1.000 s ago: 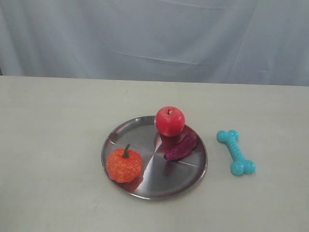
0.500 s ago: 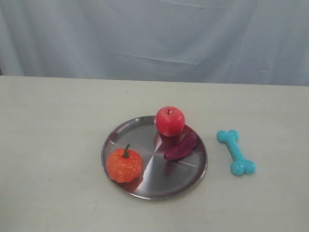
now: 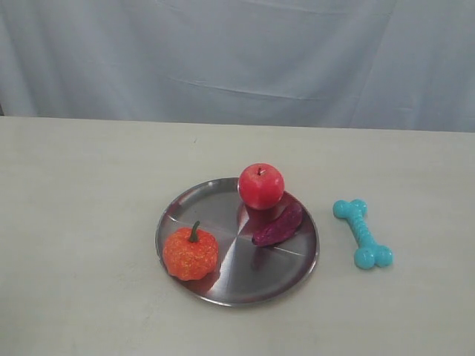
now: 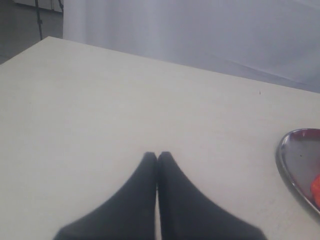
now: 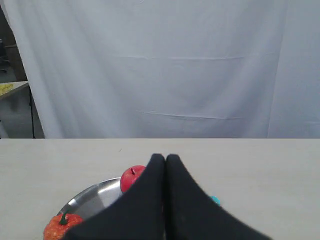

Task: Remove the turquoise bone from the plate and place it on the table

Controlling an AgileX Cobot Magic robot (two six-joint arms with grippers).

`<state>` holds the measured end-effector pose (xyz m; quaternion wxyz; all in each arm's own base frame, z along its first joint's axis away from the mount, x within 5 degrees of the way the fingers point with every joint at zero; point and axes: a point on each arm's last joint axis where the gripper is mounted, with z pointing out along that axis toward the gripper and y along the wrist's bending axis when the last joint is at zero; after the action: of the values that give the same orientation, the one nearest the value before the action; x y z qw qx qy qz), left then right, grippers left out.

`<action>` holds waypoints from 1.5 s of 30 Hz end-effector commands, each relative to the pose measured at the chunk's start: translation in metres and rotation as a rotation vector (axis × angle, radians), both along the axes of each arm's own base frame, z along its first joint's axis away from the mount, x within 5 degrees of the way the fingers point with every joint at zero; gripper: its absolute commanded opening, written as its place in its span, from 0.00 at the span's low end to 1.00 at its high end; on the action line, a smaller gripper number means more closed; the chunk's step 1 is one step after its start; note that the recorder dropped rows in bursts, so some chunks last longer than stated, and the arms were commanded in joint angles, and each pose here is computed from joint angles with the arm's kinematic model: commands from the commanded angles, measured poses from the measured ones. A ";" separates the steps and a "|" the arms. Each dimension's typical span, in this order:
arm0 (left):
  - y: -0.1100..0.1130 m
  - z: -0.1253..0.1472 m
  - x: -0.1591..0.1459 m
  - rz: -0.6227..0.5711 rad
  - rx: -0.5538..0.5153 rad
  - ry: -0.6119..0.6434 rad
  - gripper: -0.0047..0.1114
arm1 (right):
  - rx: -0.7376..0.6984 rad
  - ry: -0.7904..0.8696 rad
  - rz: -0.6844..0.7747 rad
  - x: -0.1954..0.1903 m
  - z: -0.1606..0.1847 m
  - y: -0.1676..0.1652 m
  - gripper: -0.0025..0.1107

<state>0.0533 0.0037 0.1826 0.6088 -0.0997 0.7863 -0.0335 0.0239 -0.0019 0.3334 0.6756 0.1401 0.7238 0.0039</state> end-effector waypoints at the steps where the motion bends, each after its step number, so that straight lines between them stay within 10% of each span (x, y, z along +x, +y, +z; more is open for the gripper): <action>1: 0.000 0.000 0.000 0.006 0.005 -0.004 0.04 | -0.054 -0.006 -0.012 0.017 -0.041 -0.005 0.02; 13: 0.000 0.000 0.000 0.006 0.005 -0.004 0.04 | -0.264 0.002 -0.019 0.031 -0.131 -0.010 0.02; 45: 0.000 0.000 0.000 0.006 0.005 -0.004 0.04 | -0.288 0.016 -0.016 0.031 -0.132 -0.010 0.02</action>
<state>0.0533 0.0037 0.1826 0.6088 -0.0997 0.7863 -0.0335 0.0555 -0.0117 0.2014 0.6806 0.0520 0.7243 -0.0973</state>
